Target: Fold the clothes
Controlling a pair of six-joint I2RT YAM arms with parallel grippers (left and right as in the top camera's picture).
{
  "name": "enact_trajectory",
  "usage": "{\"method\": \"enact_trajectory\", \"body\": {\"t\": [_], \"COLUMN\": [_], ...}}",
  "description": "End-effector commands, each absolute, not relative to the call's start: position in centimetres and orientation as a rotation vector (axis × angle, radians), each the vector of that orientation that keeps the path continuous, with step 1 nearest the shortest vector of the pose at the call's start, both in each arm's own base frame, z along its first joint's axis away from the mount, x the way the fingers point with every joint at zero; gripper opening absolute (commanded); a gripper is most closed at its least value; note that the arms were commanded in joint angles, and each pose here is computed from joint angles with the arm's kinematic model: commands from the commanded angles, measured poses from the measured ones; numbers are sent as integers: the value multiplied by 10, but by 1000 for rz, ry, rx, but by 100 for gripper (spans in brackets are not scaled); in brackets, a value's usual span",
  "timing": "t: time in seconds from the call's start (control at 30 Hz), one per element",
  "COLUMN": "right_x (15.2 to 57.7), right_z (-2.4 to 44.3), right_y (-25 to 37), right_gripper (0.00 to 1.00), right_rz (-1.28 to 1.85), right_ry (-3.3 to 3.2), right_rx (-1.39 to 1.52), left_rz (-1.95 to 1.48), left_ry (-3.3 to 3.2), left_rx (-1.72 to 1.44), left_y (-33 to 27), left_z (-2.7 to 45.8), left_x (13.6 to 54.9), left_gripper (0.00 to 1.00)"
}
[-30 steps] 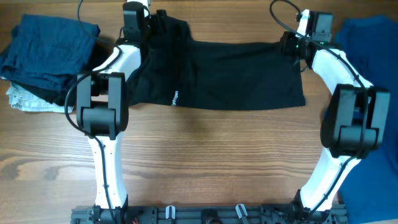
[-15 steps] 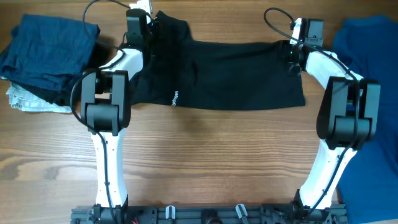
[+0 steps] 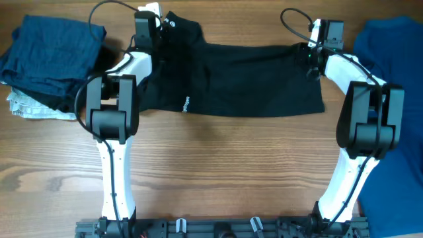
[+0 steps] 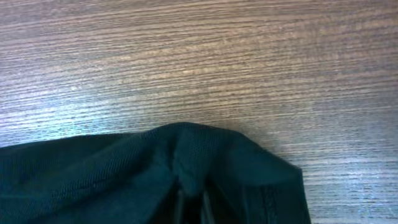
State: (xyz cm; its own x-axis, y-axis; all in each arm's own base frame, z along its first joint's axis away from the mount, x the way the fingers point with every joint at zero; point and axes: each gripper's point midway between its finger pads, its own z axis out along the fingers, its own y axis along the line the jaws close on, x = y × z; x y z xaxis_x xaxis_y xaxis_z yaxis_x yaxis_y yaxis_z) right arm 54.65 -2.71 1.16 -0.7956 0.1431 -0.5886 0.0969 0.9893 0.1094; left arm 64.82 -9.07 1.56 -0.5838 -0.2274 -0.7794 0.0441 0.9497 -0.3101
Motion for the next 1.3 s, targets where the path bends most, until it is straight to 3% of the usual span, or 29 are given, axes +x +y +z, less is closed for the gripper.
{"method": "enact_trajectory", "body": {"t": [0.0,0.27,0.67,0.93,1.1,1.27], "right_x": [551,559,548,516,485,441], "right_z": [5,18,75,97,119,99], "right_y": [-27,-20,-6,5,6,9], "right_gripper": [4,4,4,4,4,4], "right_rz": [96,151,255,314,299,297], "right_ry": [2490,2451,2418,2502,2568,2759], "right_rx": [192,180,160,123,87,1], "left_rz": [-365,-360,-313,-293,-278,-257], "left_ry": [2168,2111,2177,2358,2556,2808], "left_rx": [-129,-136,-105,-152,-188,-239], "left_y": [-83,-73,-60,-47,-44,-42], "left_z": [9,75,146,176,158,130], "left_x": [652,656,623,561,515,460], "left_gripper": [4,4,4,4,4,4]}}
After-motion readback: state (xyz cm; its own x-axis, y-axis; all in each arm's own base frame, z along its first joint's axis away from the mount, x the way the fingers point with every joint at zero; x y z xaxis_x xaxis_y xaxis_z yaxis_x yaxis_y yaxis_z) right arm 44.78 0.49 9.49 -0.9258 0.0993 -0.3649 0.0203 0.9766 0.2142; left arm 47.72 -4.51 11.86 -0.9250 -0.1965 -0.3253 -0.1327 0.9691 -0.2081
